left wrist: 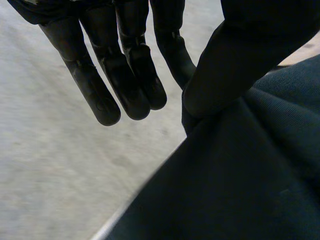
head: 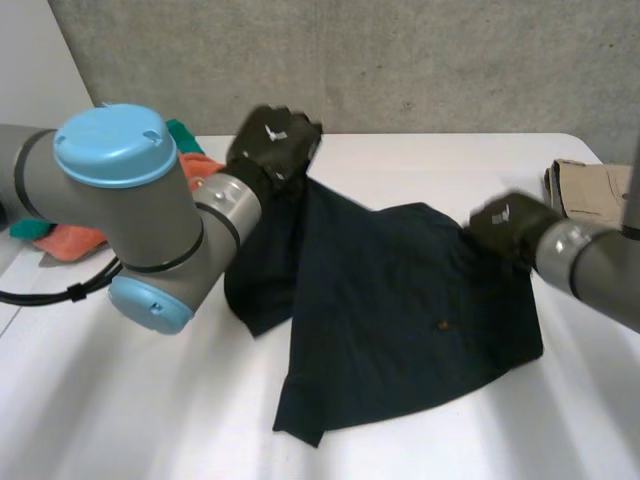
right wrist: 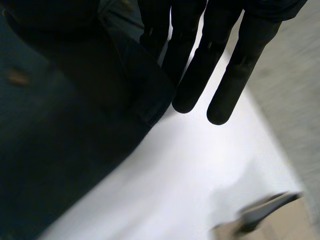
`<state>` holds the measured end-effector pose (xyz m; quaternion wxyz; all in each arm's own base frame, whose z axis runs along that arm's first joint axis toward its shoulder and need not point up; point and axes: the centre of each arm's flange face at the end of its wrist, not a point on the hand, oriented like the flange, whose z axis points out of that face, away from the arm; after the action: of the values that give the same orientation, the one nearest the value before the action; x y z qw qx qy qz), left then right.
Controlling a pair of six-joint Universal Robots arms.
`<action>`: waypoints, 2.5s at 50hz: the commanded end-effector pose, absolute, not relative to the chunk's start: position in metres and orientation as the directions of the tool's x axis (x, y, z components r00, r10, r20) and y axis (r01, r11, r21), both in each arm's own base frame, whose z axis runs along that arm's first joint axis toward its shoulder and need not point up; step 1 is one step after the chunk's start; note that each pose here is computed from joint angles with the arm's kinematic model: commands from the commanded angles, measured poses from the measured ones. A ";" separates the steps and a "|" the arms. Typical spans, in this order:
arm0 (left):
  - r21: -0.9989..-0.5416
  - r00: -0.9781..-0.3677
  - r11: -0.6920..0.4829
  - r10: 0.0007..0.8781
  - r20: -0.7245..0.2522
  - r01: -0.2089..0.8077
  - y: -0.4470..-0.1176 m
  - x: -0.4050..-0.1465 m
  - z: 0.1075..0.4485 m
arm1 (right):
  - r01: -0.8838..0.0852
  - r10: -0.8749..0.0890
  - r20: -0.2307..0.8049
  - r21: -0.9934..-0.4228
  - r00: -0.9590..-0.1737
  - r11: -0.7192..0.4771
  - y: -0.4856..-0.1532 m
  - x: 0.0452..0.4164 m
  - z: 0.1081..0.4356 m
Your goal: Fold the laundry.
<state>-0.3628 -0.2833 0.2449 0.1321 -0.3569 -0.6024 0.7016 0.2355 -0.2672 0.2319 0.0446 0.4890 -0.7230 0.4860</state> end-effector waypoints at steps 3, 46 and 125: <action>-0.909 -0.551 -0.031 0.787 -0.278 0.415 -0.222 -0.358 0.182 | -0.853 -0.762 0.537 -0.520 -0.362 0.039 -0.216 0.217 0.208; -0.916 -0.811 0.288 0.582 -0.064 0.279 -0.344 -0.302 0.175 | -0.495 -0.652 0.246 -0.839 -0.717 0.227 -0.373 0.303 0.159; -0.940 -0.755 -0.008 0.594 -0.279 0.341 -0.320 -0.301 0.137 | -0.557 -0.553 0.491 -0.829 -0.673 -0.059 -0.351 0.299 0.164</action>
<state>-0.3148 -0.3556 0.1889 0.1414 -0.2712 -0.6131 0.7284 0.3041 -0.3742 0.2130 -0.0127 0.3481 -0.6431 0.6820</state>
